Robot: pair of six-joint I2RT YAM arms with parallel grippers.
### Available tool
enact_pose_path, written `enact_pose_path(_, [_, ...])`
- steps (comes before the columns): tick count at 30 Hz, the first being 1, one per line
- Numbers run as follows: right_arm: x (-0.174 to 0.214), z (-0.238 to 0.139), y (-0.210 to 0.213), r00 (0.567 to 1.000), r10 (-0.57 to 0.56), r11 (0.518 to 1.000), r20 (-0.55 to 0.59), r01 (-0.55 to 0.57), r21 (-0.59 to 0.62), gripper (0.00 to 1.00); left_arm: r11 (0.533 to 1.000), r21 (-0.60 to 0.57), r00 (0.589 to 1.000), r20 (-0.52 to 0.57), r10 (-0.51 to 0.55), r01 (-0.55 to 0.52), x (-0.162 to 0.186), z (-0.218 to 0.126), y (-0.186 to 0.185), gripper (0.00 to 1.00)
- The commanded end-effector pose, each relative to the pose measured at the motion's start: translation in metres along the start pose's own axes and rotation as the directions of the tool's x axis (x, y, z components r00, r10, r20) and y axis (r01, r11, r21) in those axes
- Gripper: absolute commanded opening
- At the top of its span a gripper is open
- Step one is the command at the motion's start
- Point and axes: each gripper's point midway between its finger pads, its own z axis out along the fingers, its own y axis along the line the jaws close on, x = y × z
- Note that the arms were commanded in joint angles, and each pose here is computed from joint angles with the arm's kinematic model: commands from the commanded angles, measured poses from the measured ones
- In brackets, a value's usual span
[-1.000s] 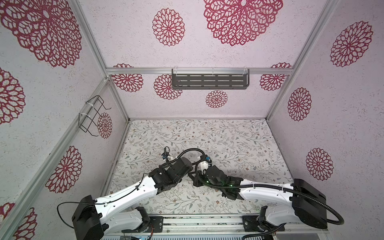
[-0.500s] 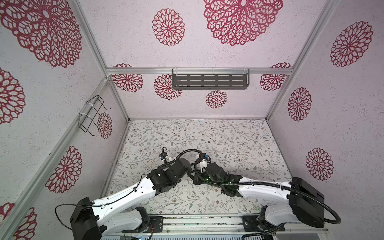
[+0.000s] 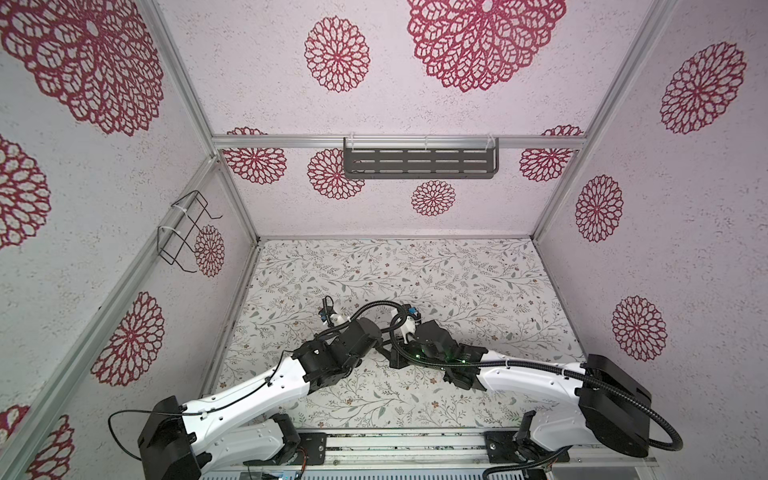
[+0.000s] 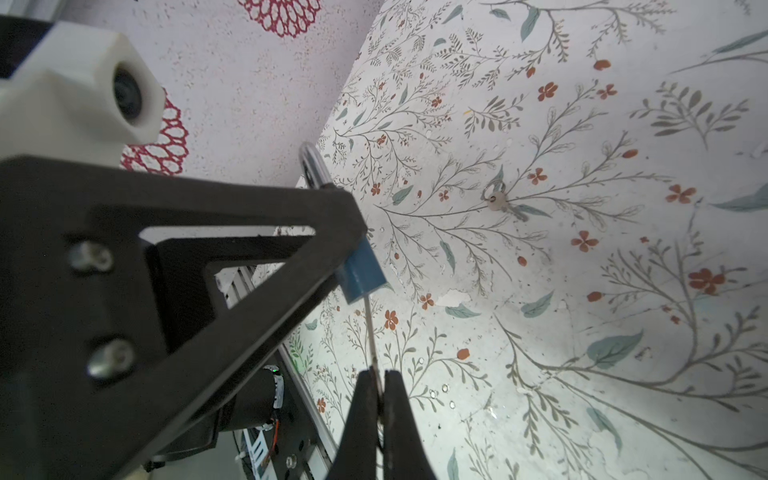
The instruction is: Unlock with the key
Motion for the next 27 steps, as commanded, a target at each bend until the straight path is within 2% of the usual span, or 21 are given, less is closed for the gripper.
enact_pose_path(1, [-0.041, -0.010, 0.012, 0.986, -0.111, 0.994, 0.127, 0.110, 0.018, 0.00, 0.994, 0.104, 0.992, -0.126, -0.015, 0.028, 0.019, -0.010, -0.019, 0.00])
enact_pose_path(9, [-0.047, -0.016, 0.005, 0.973, -0.201, 0.976, 0.118, 0.188, 0.110, 0.00, 0.992, 0.120, 0.989, -0.148, -0.010, 0.028, 0.019, -0.013, -0.020, 0.00])
enact_pose_path(11, [-0.049, -0.019, 0.009, 0.971, -0.202, 0.977, 0.125, 0.191, 0.096, 0.00, 0.992, 0.121, 0.989, -0.148, -0.005, 0.023, 0.020, -0.013, -0.019, 0.00])
enact_pose_path(16, [-0.057, -0.030, 0.030, 0.975, -0.153, 0.983, 0.163, 0.167, -0.073, 0.00, 0.994, 0.106, 0.989, -0.149, 0.022, -0.006, 0.022, -0.010, -0.013, 0.00])
enact_pose_path(27, [-0.047, -0.028, 0.020, 0.971, -0.231, 0.973, 0.055, 0.232, -0.001, 0.00, 0.988, 0.148, 0.988, -0.155, -0.009, 0.032, 0.011, -0.014, -0.018, 0.00])
